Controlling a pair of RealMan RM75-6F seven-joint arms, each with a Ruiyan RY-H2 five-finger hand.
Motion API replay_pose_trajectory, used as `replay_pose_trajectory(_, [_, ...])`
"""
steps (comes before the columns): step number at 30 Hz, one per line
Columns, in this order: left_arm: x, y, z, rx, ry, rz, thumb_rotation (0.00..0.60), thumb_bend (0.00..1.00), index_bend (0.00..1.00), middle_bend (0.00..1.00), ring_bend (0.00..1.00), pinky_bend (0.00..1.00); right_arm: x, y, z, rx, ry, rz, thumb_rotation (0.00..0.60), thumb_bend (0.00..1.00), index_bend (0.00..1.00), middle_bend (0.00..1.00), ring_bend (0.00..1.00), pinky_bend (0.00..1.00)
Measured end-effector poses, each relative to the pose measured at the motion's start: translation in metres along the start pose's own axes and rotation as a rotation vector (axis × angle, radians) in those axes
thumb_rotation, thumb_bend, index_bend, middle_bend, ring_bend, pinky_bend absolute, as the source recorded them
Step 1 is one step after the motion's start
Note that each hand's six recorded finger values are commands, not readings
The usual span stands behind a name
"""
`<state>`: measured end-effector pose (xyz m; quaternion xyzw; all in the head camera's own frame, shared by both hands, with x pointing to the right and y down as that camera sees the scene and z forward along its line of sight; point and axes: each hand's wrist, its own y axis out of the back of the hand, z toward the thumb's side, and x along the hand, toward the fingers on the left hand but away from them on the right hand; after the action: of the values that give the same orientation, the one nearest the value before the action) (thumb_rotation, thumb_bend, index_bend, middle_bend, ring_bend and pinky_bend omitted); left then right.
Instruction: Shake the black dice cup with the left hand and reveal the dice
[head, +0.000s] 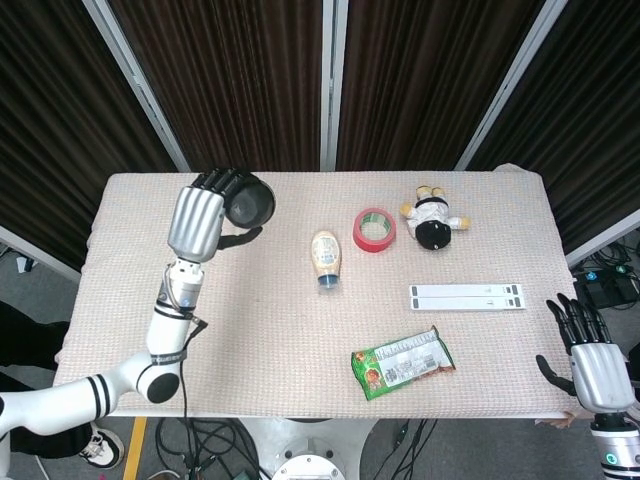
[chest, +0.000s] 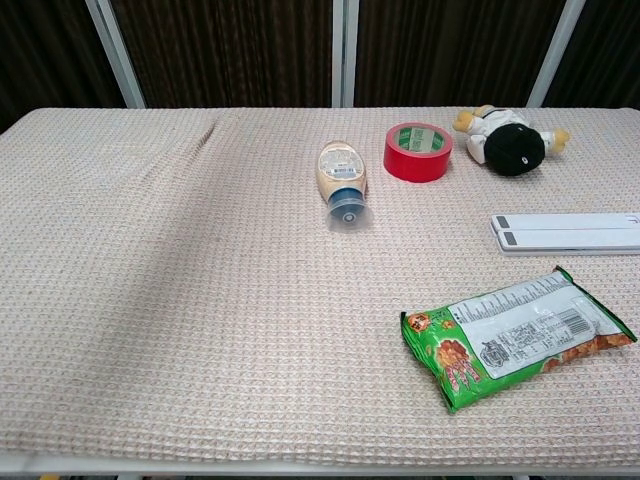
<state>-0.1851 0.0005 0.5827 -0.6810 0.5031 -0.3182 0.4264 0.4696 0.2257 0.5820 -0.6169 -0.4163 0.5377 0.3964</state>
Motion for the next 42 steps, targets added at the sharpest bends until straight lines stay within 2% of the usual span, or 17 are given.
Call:
replay_pose_trajectory(2, [-0.005, -0.016, -0.011, -0.002, 0.035, -0.071, 0.6, 0.21, 0.39, 0.48, 0.31, 0.4, 0.0, 0.0, -0.001, -0.002, -0.005, 0.003, 0.6, 0.21, 0.0, 0.0, 0.0, 0.04])
replay_pose_trajectory(9, [-0.047, -0.106, -0.055, -0.034, 0.164, -0.52, 0.6, 0.21, 0.41, 0.48, 0.32, 0.4, 0.0, -0.001, -0.003, 0.001, -0.012, 0.006, 0.6, 0.21, 0.0, 0.0, 0.0, 0.04])
replay_pose_trajectory(11, [-0.052, -0.116, -0.055, -0.049, 0.162, -0.579, 0.6, 0.21, 0.41, 0.48, 0.32, 0.41, -0.001, -0.002, -0.003, 0.002, -0.013, 0.01, 0.6, 0.21, 0.0, 0.0, 0.0, 0.04])
replay_pose_trajectory(13, [-0.051, -0.119, -0.049, -0.055, 0.141, -0.593, 0.6, 0.21, 0.41, 0.48, 0.32, 0.4, -0.001, -0.003, -0.003, 0.001, -0.014, 0.013, 0.6, 0.21, 0.0, 0.0, 0.0, 0.04])
replay_pose_trajectory(14, [-0.048, -0.118, -0.047, -0.055, 0.128, -0.582, 0.6, 0.21, 0.41, 0.48, 0.32, 0.41, -0.001, -0.003, -0.003, 0.001, -0.015, 0.014, 0.6, 0.21, 0.0, 0.0, 0.0, 0.04])
replay_pose_trajectory(17, [-0.031, -0.102, -0.034, -0.054, 0.081, -0.473, 0.6, 0.21, 0.41, 0.48, 0.32, 0.41, -0.001, -0.004, -0.005, -0.001, -0.018, 0.018, 0.6, 0.21, 0.0, 0.0, 0.0, 0.04])
replay_pose_trajectory(20, [-0.007, -0.065, -0.019, -0.063, 0.039, -0.263, 0.6, 0.21, 0.41, 0.49, 0.33, 0.41, -0.001, -0.004, -0.005, -0.002, -0.019, 0.017, 0.6, 0.21, 0.0, 0.0, 0.0, 0.04])
replay_pose_trajectory(21, [-0.001, -0.046, -0.015, -0.066, 0.028, -0.167, 0.6, 0.21, 0.41, 0.49, 0.33, 0.41, -0.001, -0.004, -0.005, -0.002, -0.019, 0.016, 0.6, 0.21, 0.0, 0.0, 0.0, 0.04])
replay_pose_trajectory(24, [0.005, -0.006, -0.01, -0.081, 0.02, 0.047, 0.6, 0.21, 0.41, 0.49, 0.33, 0.41, -0.001, -0.005, -0.006, -0.002, -0.02, 0.02, 0.6, 0.21, 0.0, 0.0, 0.0, 0.04])
replay_pose_trajectory(27, [0.002, 0.014, -0.011, -0.095, 0.025, 0.158, 0.6, 0.21, 0.41, 0.49, 0.33, 0.42, -0.001, -0.007, -0.006, 0.0, -0.021, 0.028, 0.6, 0.21, 0.0, 0.0, 0.0, 0.04])
replay_pose_trajectory(29, [-0.001, 0.016, -0.013, -0.095, 0.027, 0.166, 0.6, 0.21, 0.41, 0.49, 0.34, 0.42, -0.001, -0.008, -0.005, 0.0, -0.022, 0.03, 0.6, 0.21, 0.0, 0.0, 0.0, 0.04])
replay_pose_trajectory(32, [-0.003, 0.005, -0.018, -0.075, 0.024, 0.092, 0.6, 0.2, 0.4, 0.49, 0.34, 0.42, -0.002, -0.008, -0.006, 0.001, -0.024, 0.031, 0.6, 0.21, 0.0, 0.0, 0.0, 0.04])
replay_pose_trajectory(35, [-0.003, -0.022, -0.025, -0.044, 0.024, -0.081, 0.6, 0.2, 0.4, 0.49, 0.34, 0.42, -0.002, -0.008, -0.006, -0.001, -0.027, 0.029, 0.6, 0.21, 0.0, 0.0, 0.0, 0.04])
replay_pose_trajectory(38, [-0.012, -0.063, -0.033, -0.02, 0.034, -0.338, 0.6, 0.2, 0.4, 0.49, 0.34, 0.42, -0.001, -0.008, -0.008, -0.002, -0.029, 0.03, 0.6, 0.21, 0.0, 0.0, 0.0, 0.04])
replay_pose_trajectory(39, [-0.019, -0.08, -0.035, -0.015, 0.034, -0.448, 0.6, 0.2, 0.4, 0.49, 0.34, 0.42, -0.001, -0.009, -0.008, -0.003, -0.03, 0.031, 0.6, 0.21, 0.0, 0.0, 0.0, 0.04])
replay_pose_trajectory(42, [-0.043, -0.114, -0.038, -0.008, 0.033, -0.687, 0.6, 0.2, 0.4, 0.49, 0.34, 0.42, -0.001, -0.009, -0.009, -0.004, -0.031, 0.033, 0.6, 0.21, 0.0, 0.0, 0.0, 0.04])
